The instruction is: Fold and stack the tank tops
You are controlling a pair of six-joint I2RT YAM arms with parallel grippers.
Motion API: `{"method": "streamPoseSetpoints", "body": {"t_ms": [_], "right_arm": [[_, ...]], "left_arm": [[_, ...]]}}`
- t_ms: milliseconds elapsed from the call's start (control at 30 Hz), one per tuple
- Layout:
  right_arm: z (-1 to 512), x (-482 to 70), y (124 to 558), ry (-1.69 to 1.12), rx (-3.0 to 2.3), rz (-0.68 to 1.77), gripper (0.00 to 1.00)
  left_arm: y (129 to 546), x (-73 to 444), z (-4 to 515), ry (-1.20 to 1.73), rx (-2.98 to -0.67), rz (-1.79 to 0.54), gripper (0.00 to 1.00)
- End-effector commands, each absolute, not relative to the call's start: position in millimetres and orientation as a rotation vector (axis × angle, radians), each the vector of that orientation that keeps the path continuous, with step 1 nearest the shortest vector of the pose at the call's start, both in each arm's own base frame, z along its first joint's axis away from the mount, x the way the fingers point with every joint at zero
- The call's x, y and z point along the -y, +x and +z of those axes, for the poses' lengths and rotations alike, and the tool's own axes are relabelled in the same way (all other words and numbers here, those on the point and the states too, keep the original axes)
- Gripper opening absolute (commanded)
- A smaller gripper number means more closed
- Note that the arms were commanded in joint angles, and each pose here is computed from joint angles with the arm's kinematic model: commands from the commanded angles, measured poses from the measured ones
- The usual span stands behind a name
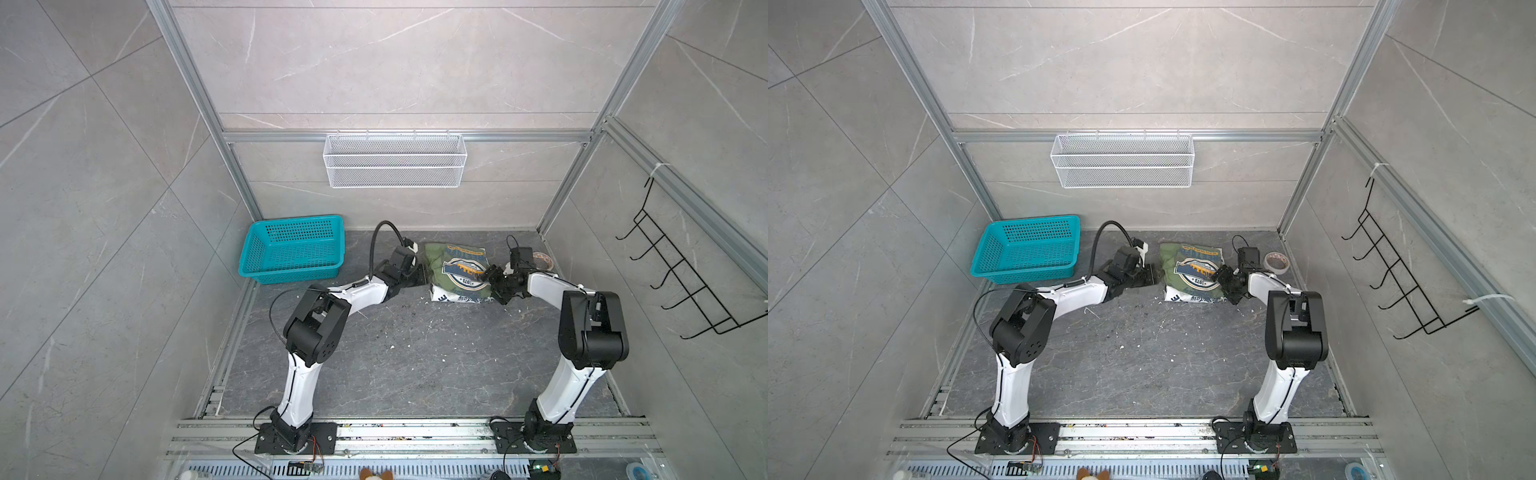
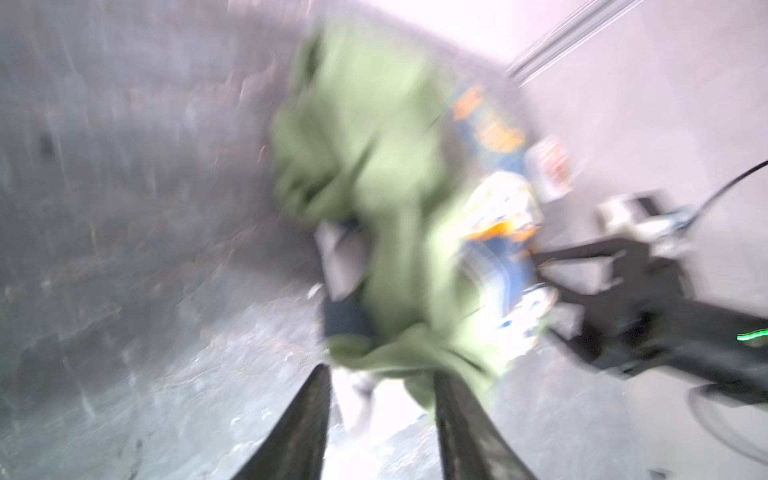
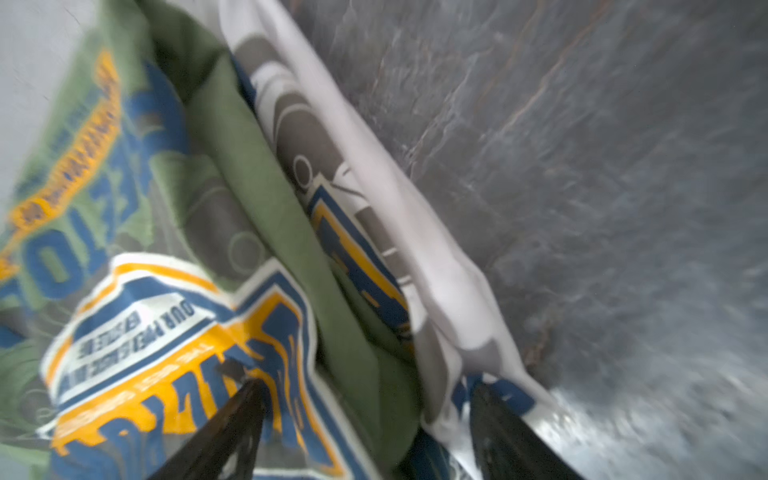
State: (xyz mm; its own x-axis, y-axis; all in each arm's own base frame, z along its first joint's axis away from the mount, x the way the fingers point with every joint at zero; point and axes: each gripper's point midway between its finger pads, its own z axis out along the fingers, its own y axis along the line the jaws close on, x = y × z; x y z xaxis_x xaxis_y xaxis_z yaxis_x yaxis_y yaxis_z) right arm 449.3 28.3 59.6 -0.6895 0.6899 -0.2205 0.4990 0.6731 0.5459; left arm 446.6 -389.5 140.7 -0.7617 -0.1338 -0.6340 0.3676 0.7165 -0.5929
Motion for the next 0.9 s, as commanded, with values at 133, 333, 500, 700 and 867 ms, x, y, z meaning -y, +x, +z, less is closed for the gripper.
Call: {"method": "streamPoseSetpoints", "body": {"t_ms": [133,333,500,700,867], "right_arm": [[87,-17,453,0.875,-2.446,0.564,0.82],[81,-18,447,0.871,-2.454,0.542,0.79],[80,-15,440,0.886,-2.457,0.518,0.79],[82,-6,426,0.918,-2.45,0.444,0.8],[96,11,410,0.917,-2.422,0.315,0.83]], "left_arm": [[481,405,186,0.263,-2.168,-0.967,0.67],[507,434,166,0.276,-2.231,-1.0,0.59],[532,439,131,0.238,-2.28,-0.937,0.48],[567,435,105,0.195,-2.266,-0.867,0.47],[592,409,117,0.166,-2.227,-0.829,0.52]]}}
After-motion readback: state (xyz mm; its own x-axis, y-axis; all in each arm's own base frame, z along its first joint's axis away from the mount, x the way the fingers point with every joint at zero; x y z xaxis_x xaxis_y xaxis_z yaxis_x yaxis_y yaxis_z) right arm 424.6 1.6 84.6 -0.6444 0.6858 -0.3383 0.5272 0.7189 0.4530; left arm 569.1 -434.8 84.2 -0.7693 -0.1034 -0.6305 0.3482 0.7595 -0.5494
